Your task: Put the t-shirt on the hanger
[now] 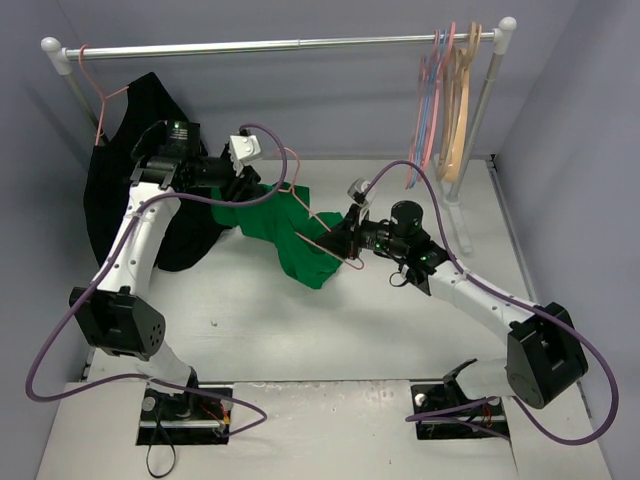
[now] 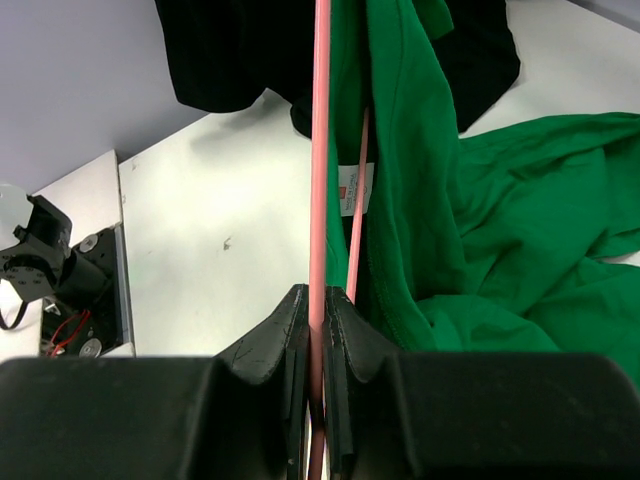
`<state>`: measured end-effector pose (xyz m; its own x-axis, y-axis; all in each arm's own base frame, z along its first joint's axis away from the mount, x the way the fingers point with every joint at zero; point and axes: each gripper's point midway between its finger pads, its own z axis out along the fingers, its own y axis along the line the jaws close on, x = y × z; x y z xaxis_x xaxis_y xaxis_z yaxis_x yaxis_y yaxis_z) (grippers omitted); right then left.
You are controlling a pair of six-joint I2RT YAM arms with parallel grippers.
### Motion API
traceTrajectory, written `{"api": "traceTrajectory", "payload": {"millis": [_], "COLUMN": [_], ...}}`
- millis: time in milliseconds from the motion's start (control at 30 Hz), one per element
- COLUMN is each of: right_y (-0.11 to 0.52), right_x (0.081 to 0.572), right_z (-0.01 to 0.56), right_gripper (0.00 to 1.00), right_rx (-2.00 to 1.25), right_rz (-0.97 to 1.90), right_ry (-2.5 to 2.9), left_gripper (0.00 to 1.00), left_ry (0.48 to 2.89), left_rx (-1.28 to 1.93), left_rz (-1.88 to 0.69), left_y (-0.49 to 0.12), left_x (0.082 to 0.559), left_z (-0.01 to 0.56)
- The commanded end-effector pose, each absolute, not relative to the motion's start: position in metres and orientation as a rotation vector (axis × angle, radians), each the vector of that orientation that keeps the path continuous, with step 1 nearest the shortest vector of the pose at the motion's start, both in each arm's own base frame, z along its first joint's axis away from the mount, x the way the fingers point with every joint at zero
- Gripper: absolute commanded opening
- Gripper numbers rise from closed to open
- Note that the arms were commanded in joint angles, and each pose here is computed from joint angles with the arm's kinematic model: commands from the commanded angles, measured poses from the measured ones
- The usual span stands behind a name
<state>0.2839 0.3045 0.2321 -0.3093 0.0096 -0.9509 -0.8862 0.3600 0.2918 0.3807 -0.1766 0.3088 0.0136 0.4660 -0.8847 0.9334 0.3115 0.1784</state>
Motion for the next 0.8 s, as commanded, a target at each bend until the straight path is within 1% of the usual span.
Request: {"api": "traceTrajectory", "payload": {"millis": [0, 100, 133, 167, 300, 467, 600, 767], "right_y": [0.31, 0.312, 0.312, 0.312, 0.313, 0.316, 0.318, 0.319], "right_x": [0.292, 0.291, 0.291, 0.292, 0.293, 0.293, 0.293, 0.294], "right_z": [0.297, 0.298, 0.299, 0.3, 0.302, 0.305, 0.308, 0.311], "right_gripper": [0.0, 0.0, 0.0, 0.0, 0.0, 0.0, 0.0, 0.0], "right_rx": [-0.837, -0.85, -0.853, -0.855, -0.868, -0.885, -0.893, -0.9], "right_rz": [1.098, 1.104, 1.103, 1.1, 1.102, 1.107, 1.117, 1.117], "right_ry": [1.38, 1.379, 1.378, 1.375, 1.373, 1.367, 1.361, 1.357], "left_gripper": [0.31, 0.33, 0.37, 0.38, 0.39, 0.38, 0.33, 0.33], "left_ry": [1.5, 1.512, 1.511, 1.516, 1.503, 1.467, 1.43, 1.421], "left_rx": [1.35, 1.354, 1.355, 1.356, 1.354, 1.352, 1.343, 1.331], "left_rz": [-0.655, -0.687, -0.695, -0.712, -0.754, -0.797, -0.828, -0.868], "left_y": [-0.195, -0.197, -0.198, -0.198, -0.201, -0.205, -0.208, -0.211], "left_x": [0.371, 0.365, 0.363, 0.359, 0.347, 0.337, 0.33, 0.322], "left_z": [0.324, 0.318, 0.318, 0.315, 0.316, 0.325, 0.337, 0.342]}}
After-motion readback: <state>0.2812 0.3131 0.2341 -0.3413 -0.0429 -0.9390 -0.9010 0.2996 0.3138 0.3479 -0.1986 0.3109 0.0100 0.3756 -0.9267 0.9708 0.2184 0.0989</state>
